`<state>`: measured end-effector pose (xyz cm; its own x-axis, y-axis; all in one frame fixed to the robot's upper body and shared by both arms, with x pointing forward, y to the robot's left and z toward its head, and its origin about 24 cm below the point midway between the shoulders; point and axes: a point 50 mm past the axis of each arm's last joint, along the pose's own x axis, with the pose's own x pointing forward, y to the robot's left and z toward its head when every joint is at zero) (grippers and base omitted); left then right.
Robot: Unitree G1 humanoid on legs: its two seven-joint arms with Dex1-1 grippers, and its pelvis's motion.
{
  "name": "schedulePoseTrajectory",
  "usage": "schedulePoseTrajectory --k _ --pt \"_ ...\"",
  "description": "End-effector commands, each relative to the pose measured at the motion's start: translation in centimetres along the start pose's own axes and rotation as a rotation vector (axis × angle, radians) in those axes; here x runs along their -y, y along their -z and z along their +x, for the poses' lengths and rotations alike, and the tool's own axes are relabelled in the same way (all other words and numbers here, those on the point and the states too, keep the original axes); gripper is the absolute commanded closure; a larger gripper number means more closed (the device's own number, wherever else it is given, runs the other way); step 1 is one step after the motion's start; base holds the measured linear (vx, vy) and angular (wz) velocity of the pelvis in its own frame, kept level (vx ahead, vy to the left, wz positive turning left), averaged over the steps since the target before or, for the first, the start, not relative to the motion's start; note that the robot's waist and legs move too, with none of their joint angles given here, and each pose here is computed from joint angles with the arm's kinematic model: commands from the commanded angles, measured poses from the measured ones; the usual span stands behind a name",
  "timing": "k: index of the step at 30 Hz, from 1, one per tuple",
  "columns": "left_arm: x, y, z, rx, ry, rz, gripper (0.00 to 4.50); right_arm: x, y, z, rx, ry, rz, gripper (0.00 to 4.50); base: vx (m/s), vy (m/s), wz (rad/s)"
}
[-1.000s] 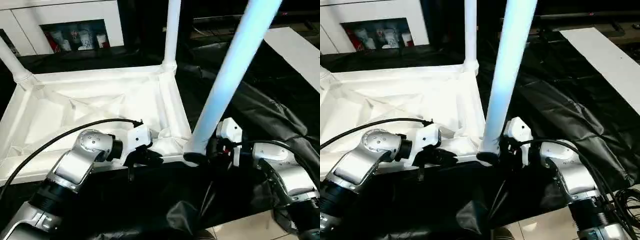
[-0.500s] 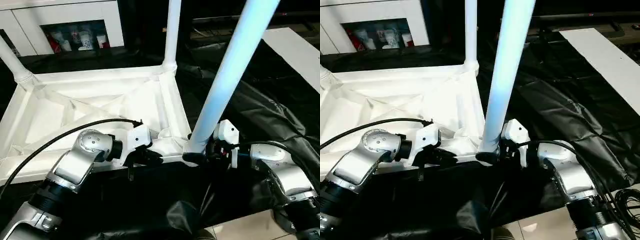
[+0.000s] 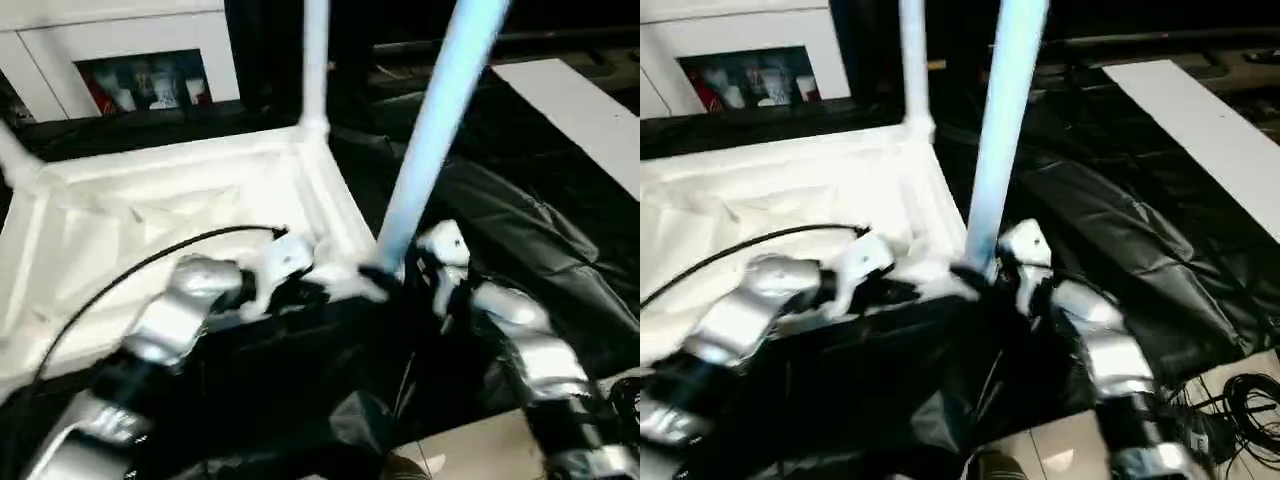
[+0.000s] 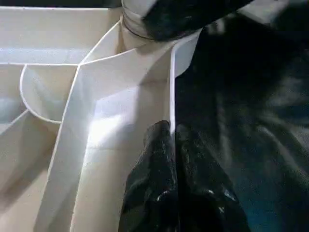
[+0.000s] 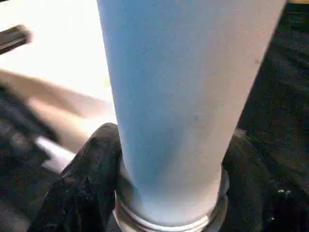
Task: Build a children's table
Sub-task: Rotate leg to tighten
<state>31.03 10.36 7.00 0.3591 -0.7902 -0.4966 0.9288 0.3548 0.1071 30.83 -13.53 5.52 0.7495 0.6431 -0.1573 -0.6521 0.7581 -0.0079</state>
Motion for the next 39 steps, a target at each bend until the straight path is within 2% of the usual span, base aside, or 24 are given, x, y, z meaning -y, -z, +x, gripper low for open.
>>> schedulePoseTrajectory --k 1,4,5,7,10,11,12,14,17,21,22,25,27,29,32,39 --pt "0.6 1.5 1.9 -0.051 -0.048 -0.091 4.50 -0.3 1.2 1.1 -0.071 0.113 0.036 1.85 0.000 0.000 0.00" --pt "0.2 1.3 2.7 -0.063 -0.111 -0.110 4.50 -0.6 1.5 1.9 -0.096 0.200 0.046 1.85 0.000 0.000 0.00" --pt "-0.1 1.4 3.4 -0.095 -0.151 -0.111 4.50 -1.5 1.2 2.9 -0.093 0.214 0.049 1.85 0.000 0.000 0.00" --pt "-0.2 1.4 3.6 -0.108 -0.163 -0.113 4.50 -1.9 1.0 3.3 -0.081 0.209 0.050 1.85 0.000 0.000 0.00" --pt "-0.5 1.4 3.7 -0.123 -0.175 -0.100 4.50 -2.4 0.1 3.5 -0.003 0.156 0.046 1.85 0.000 0.000 0.00" --pt "-0.5 1.4 3.7 -0.120 -0.173 -0.099 4.50 -2.4 -0.2 3.3 0.027 0.139 0.057 1.50 0.000 0.000 0.00" --pt "-0.6 1.4 3.5 -0.118 -0.165 -0.094 4.50 -2.4 -0.7 3.1 0.061 0.111 0.060 1.50 0.000 0.000 0.00" --pt "-0.6 1.4 3.4 -0.119 -0.158 -0.089 4.50 -2.4 -0.9 2.9 0.074 0.093 0.054 1.15 0.000 0.000 0.00" --pt "-0.6 1.5 2.8 -0.114 -0.125 -0.066 4.50 -1.5 -1.7 1.9 0.085 0.033 0.010 0.97 0.000 0.000 0.00" --pt "-0.6 1.4 2.2 -0.098 -0.081 -0.040 4.50 -0.5 -2.0 0.5 0.040 -0.056 -0.054 0.59 0.000 0.000 0.00" --pt "-0.4 1.1 1.9 -0.073 -0.037 -0.021 4.50 0.0 -1.8 -0.5 -0.010 -0.128 -0.122 0.59 0.000 0.000 0.00" --pt "0.0 1.0 1.3 -0.054 0.016 -0.010 4.50 0.4 -1.5 -1.7 -0.058 -0.220 -0.176 0.27 0.000 0.000 0.00" --pt "0.5 1.0 0.7 -0.041 0.086 -0.007 4.50 0.6 -1.8 -2.6 -0.064 -0.290 -0.189 0.27 0.000 0.000 0.00" --pt "1.0 0.8 0.2 -0.026 0.151 0.038 4.50 0.8 -2.0 -3.0 -0.062 -0.309 -0.193 0.27 0.000 0.000 0.00" --pt "1.4 0.8 -0.5 -0.021 0.212 0.047 4.50 1.0 -2.4 -3.3 -0.056 -0.330 -0.189 0.27 0.000 0.000 0.00" --pt "1.6 1.1 -1.4 -0.030 0.241 0.047 4.50 0.9 -1.8 -4.1 -0.098 -0.423 -0.181 0.27 0.000 0.000 0.00"
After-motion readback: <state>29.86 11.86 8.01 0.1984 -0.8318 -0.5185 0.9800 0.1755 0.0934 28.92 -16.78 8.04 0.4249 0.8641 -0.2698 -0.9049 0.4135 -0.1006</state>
